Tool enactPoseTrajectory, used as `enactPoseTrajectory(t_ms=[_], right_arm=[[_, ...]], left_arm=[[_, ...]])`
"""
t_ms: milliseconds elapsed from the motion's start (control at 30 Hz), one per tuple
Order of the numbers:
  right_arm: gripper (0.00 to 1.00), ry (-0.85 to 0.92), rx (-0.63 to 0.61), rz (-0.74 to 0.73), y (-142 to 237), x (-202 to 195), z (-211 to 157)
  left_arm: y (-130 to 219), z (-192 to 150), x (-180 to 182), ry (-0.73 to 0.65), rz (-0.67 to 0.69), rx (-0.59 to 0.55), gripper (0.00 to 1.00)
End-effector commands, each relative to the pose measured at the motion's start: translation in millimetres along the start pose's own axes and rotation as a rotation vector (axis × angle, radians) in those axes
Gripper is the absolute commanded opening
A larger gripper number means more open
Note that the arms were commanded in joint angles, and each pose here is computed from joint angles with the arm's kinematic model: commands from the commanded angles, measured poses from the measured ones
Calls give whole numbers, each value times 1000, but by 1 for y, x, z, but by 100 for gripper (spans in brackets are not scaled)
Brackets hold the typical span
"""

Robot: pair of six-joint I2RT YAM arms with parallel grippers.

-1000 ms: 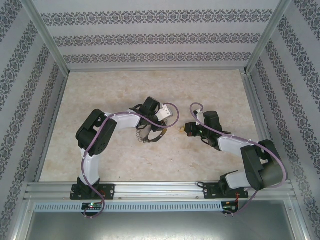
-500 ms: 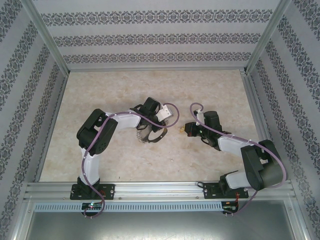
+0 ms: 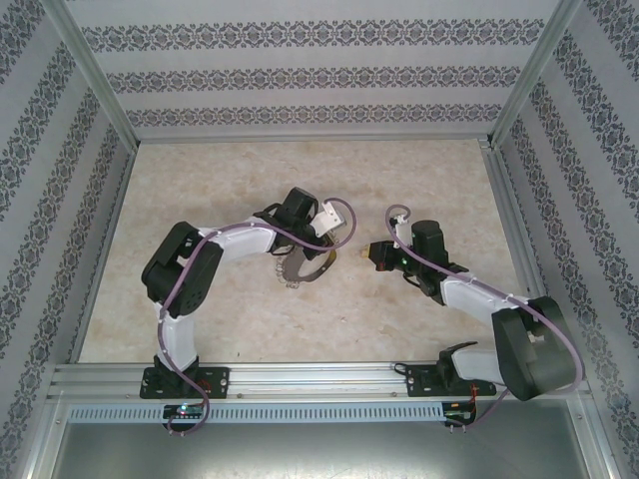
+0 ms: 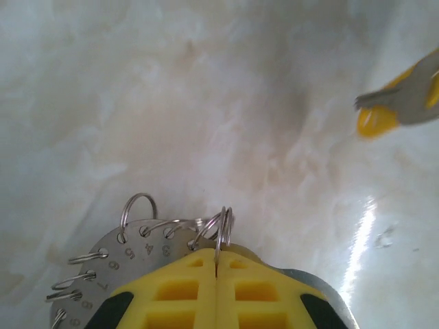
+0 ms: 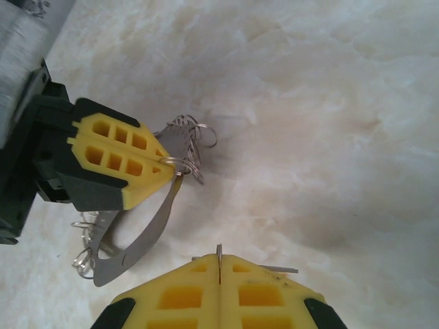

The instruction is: Put the keys on the keyring

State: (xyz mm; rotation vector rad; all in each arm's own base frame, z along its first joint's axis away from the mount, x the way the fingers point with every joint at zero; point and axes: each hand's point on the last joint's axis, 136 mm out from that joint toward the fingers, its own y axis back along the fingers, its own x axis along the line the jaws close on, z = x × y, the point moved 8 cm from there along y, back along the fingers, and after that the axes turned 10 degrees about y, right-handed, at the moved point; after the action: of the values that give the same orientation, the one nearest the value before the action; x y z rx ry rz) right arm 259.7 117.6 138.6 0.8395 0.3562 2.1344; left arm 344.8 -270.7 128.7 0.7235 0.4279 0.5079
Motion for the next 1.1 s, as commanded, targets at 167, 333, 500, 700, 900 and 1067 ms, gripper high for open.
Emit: enactPoseTrajectory(t_ms=[167, 333, 500, 700, 900, 1067], right_arm=[[0, 101, -38, 95, 4, 17, 4], [0, 194, -53, 127, 5, 35, 9], [0, 233, -59, 162, 6, 45, 14], [0, 268, -59, 176, 5, 52, 22], [0, 316, -57, 178, 3, 58, 30], [0, 360, -40, 169, -1, 61, 34]], left_arm=[[32, 16, -21, 21, -133, -47, 0], [41, 18, -28, 16, -163, -86, 0], [51, 21, -34, 9, -197, -105, 0], [53, 21, -38, 5, -219, -101, 0], [53, 21, -39, -1, -233, -94, 0], [53, 23, -39, -9, -234, -98, 0]])
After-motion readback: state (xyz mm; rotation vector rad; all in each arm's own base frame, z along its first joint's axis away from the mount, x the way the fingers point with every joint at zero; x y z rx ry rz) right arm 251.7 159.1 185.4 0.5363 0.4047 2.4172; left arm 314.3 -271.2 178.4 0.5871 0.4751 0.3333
